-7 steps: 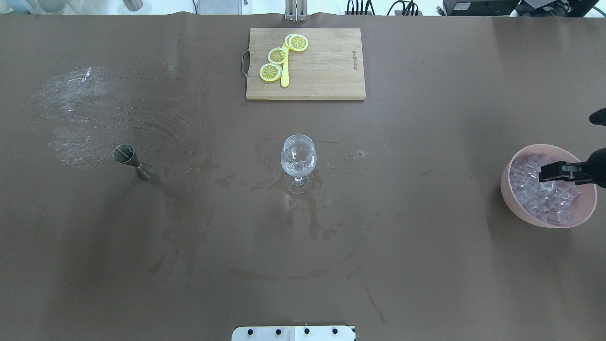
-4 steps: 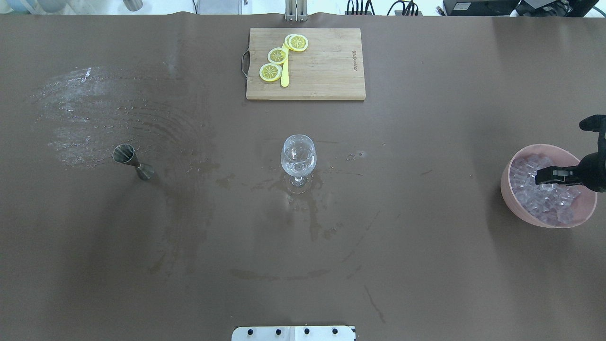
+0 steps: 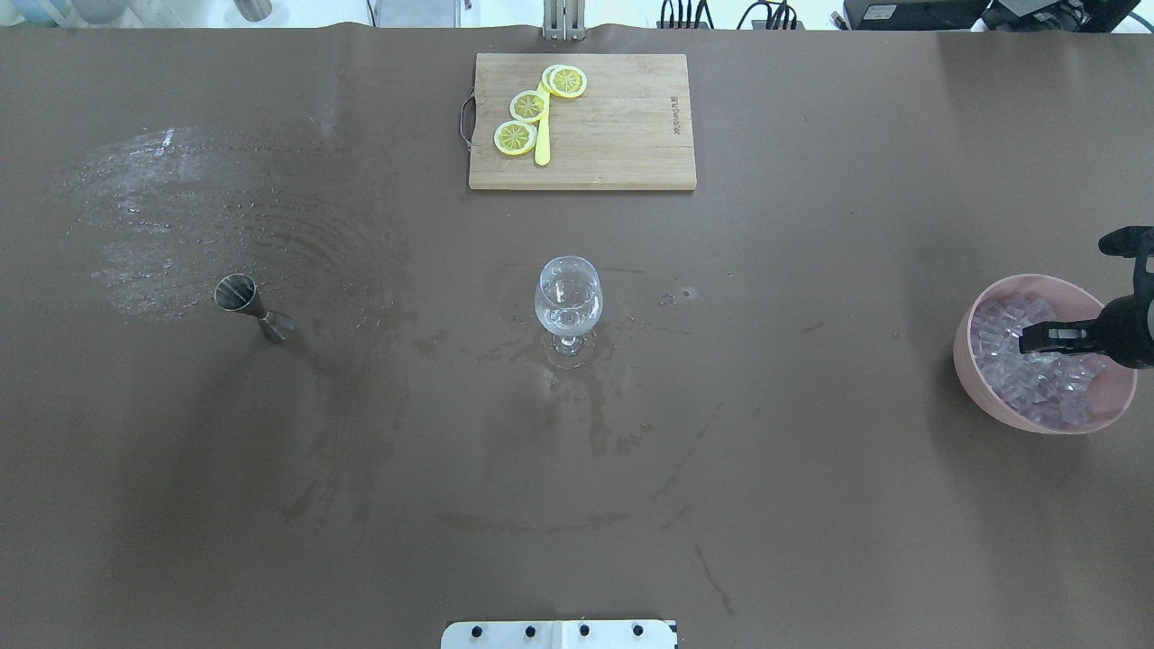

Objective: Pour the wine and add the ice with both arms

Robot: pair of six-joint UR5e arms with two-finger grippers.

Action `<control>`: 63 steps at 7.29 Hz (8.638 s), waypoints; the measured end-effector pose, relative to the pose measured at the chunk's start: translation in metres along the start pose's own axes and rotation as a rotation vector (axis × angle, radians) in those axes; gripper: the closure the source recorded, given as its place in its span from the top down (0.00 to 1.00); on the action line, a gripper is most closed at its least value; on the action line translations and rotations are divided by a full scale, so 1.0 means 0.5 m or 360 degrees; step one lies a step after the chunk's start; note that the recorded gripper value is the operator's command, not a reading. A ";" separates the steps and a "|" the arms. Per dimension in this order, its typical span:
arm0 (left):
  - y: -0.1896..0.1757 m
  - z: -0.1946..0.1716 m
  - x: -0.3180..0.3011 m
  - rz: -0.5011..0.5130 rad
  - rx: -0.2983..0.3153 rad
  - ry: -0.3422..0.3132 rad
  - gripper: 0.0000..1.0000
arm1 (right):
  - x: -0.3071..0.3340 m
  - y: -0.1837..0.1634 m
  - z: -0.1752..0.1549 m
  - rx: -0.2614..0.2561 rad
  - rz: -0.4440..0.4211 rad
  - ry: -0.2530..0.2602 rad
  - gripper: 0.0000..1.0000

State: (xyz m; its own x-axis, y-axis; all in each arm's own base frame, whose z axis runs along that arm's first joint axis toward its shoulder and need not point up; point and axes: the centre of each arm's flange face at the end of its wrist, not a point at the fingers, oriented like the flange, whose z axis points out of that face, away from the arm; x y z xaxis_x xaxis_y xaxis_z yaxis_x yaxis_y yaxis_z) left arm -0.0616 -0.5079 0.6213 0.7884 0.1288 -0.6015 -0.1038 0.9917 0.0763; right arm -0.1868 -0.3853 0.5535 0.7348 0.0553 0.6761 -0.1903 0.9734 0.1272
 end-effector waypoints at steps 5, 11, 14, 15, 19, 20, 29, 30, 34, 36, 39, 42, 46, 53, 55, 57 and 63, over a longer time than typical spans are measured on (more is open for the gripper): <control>0.000 0.000 0.000 0.0000 0.0000 0.0000 0.98 | 0.000 0.009 0.009 -0.0021 -0.0010 0.0005 0.00; 0.001 0.004 -0.003 -0.0005 -0.0007 0.0001 0.98 | -0.204 -0.080 -0.198 0.0220 -0.0133 -0.0386 0.00; 0.008 0.007 -0.005 -0.0009 -0.0012 0.0003 0.98 | -0.442 -0.139 -0.246 0.0165 -0.0112 -0.0484 0.00; 0.008 0.007 -0.004 -0.0009 -0.0012 0.0004 0.98 | -0.526 -0.137 -0.261 0.0137 -0.0070 -0.0515 0.00; 0.009 0.007 -0.004 -0.0009 -0.0011 0.0004 0.98 | -0.806 -0.086 -0.315 0.0095 0.0077 -0.0423 0.00; 0.010 0.008 -0.004 -0.0009 -0.0012 0.0004 0.98 | -0.843 -0.072 -0.324 0.0102 0.0091 -0.0406 0.00; 0.013 0.012 -0.007 -0.0014 -0.0018 0.0004 0.98 | -1.094 -0.046 -0.301 0.0115 0.0151 -0.0142 0.00; 0.014 0.013 -0.008 -0.0015 -0.0020 0.0005 0.98 | -1.099 -0.040 -0.299 0.0119 0.0145 -0.0137 0.00; 0.015 0.015 -0.008 -0.0016 -0.0024 0.0005 0.98 | -1.114 -0.038 -0.309 0.0128 0.0120 -0.0155 0.00; 0.015 0.015 -0.008 -0.0016 -0.0024 0.0005 0.98 | -1.112 -0.041 -0.307 0.0154 0.0117 -0.0147 0.30; 0.015 0.014 -0.007 -0.0013 -0.0021 0.0005 0.98 | -1.112 -0.045 -0.308 0.0189 0.0121 -0.0157 0.79; 0.015 0.015 -0.007 -0.0011 -0.0018 0.0004 0.98 | -1.116 -0.046 -0.309 0.0199 0.0118 -0.0198 0.85; 0.016 0.016 -0.009 -0.0014 -0.0020 0.0005 0.98 | -1.115 -0.046 -0.308 0.0194 0.0109 -0.0198 1.00; 0.058 0.031 0.007 -0.0056 -0.0024 0.0224 0.98 | -0.795 -0.275 -0.262 -0.0097 0.0054 -0.0091 1.00; 0.067 0.032 0.007 -0.0057 -0.0026 0.0226 0.98 | -0.606 -0.355 -0.246 -0.0149 -0.0088 -0.0032 1.00; 0.070 0.033 0.007 -0.0059 -0.0028 0.0226 0.98 | -0.388 -0.396 -0.227 -0.0220 -0.0246 0.0011 1.00; 0.069 0.033 0.008 -0.0054 -0.0028 0.0226 0.98 | 0.219 -0.199 -0.141 -0.0294 -0.0509 0.0125 1.00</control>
State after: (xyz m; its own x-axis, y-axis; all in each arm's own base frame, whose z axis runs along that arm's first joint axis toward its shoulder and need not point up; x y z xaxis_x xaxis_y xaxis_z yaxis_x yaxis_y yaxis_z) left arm -0.0521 -0.4732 0.6347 0.6979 0.0927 -0.7102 -0.0903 0.9951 0.0411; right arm -0.0415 -0.4606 0.5635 0.7870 -0.2483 0.5648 0.1725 0.9675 0.1849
